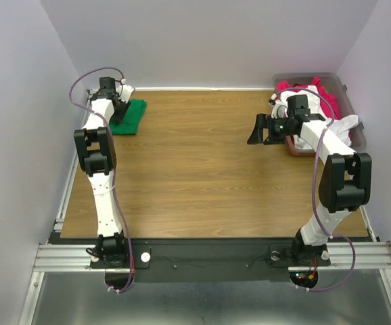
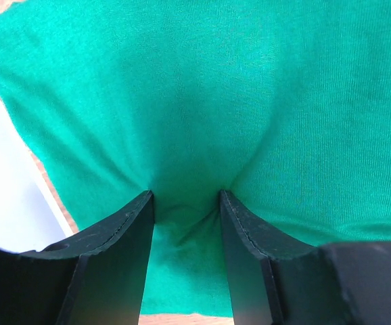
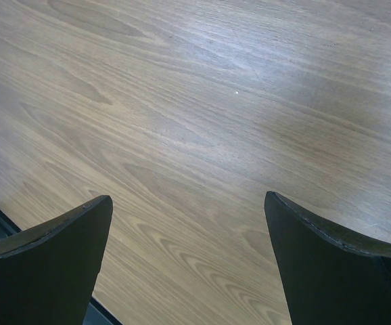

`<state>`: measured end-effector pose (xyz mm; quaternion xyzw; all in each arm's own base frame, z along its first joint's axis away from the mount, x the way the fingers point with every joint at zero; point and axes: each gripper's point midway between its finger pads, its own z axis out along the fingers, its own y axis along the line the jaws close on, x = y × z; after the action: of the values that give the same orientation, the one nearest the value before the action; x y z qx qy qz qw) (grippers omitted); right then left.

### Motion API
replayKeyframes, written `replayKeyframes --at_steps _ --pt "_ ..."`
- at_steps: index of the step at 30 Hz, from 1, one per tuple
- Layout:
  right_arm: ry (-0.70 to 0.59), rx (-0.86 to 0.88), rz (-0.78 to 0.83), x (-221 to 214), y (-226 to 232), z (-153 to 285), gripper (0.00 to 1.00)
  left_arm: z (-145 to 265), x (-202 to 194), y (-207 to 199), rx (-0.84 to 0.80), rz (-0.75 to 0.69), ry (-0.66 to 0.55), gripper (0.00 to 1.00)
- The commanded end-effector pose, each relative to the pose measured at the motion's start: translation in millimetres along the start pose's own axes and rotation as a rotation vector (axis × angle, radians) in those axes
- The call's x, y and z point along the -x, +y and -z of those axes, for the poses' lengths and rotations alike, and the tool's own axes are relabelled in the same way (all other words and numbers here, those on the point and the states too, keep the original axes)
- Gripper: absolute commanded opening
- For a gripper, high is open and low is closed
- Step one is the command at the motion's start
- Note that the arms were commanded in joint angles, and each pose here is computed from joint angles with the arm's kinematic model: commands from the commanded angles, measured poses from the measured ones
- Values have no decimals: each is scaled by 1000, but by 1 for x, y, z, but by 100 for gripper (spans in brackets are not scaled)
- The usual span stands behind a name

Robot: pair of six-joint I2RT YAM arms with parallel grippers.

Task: Fold and stack the t-shirts
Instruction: Neatly place the folded tshirt to the corner

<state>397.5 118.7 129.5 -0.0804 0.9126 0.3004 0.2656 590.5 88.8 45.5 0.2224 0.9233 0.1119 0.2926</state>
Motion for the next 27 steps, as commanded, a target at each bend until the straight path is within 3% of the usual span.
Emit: replayKeyframes --at_steps 1,12,18,22,27 --pt "-49 9 41 21 8 11 100 -9 -22 10 29 -6 78 54" --pt "-63 -49 55 25 6 24 100 -17 -56 18 9 167 134 50" --pt "-52 -34 52 27 6 20 100 -17 -58 15 -17 157 126 50" --pt "-52 -34 50 27 6 20 100 -11 -50 18 -20 117 101 55" --pt "-56 -24 53 29 9 21 100 36 -7 41 17 94 -33 65"
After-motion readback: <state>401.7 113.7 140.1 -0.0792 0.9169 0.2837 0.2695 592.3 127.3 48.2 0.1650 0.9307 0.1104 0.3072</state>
